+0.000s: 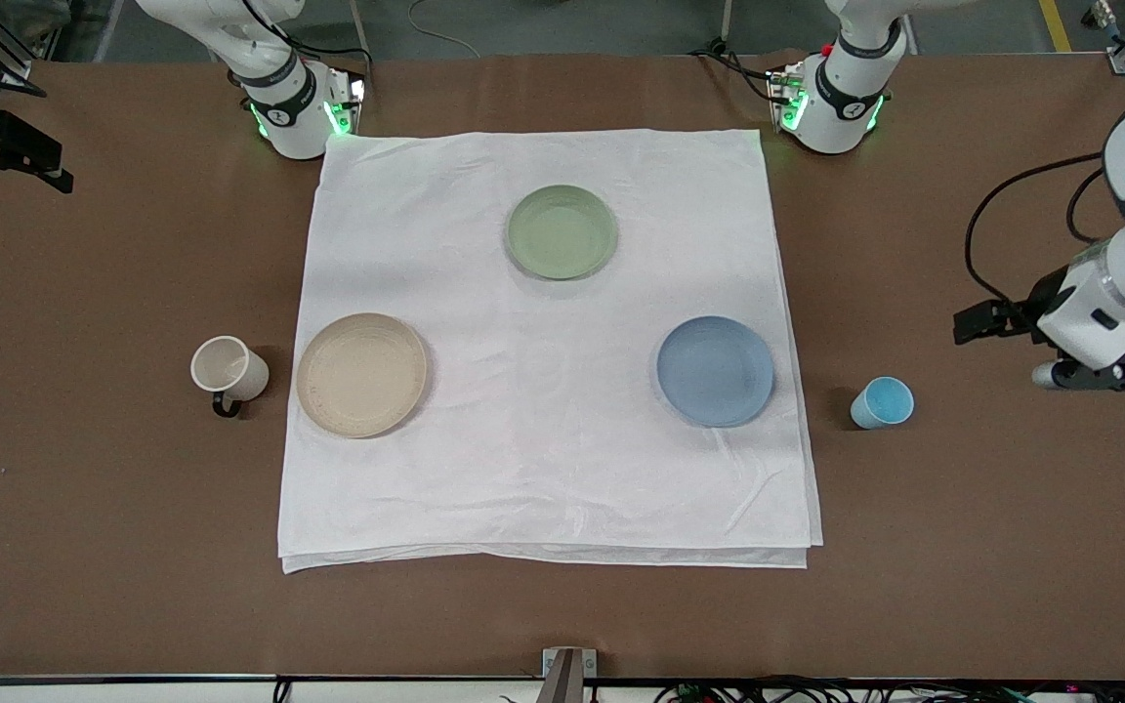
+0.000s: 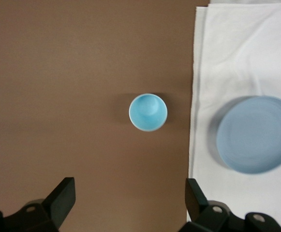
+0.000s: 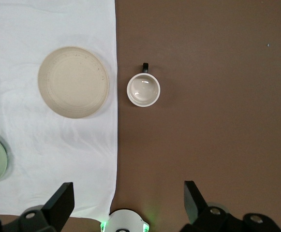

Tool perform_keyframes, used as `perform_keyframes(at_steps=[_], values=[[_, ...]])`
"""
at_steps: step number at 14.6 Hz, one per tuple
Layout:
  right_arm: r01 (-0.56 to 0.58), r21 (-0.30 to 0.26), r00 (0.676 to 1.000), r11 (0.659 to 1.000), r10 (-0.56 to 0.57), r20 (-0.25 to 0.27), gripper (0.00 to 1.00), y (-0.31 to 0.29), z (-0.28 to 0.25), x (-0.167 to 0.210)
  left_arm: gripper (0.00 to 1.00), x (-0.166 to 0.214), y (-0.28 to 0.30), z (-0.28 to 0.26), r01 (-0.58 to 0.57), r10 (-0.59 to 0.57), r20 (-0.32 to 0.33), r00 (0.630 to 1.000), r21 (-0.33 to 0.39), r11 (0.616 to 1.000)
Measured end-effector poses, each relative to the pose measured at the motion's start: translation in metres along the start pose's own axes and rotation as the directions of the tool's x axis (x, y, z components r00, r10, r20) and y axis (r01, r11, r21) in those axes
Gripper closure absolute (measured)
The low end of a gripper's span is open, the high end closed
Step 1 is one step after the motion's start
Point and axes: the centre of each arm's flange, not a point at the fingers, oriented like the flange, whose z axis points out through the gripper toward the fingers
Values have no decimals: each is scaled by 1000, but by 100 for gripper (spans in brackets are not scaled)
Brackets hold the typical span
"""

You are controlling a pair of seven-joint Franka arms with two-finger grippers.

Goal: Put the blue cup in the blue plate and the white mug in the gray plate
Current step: 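Reach the left gripper toward the light-blue cup while the right gripper reaches the mug, then grasp the blue cup with the left gripper while the right gripper grasps the mug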

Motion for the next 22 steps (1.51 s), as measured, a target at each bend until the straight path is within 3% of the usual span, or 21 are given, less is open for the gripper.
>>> perform_keyframes(at_steps=[5,11,13,15,18,22], values=[[-6,-1,1000,1000,6,3,0,3,2,4,0,13,-28,118,46,-47,-34,998,-18,999],[-32,-21,999,999,32,-9,0,26,66,80,6,22,-31,195,57,-57,-9,998,-34,998],[-34,-34,999,999,32,-32,0,31,92,108,20,23,-28,209,55,-55,9,998,-38,998],[-57,-40,997,998,55,-63,0,32,126,135,27,22,-25,218,53,-52,21,998,-40,998],[-136,-39,987,990,131,-95,0,28,208,163,56,22,-19,226,53,-52,33,998,-43,998],[-197,-29,979,980,195,-60,0,22,321,165,96,26,2,215,66,-65,14,998,-54,996]])
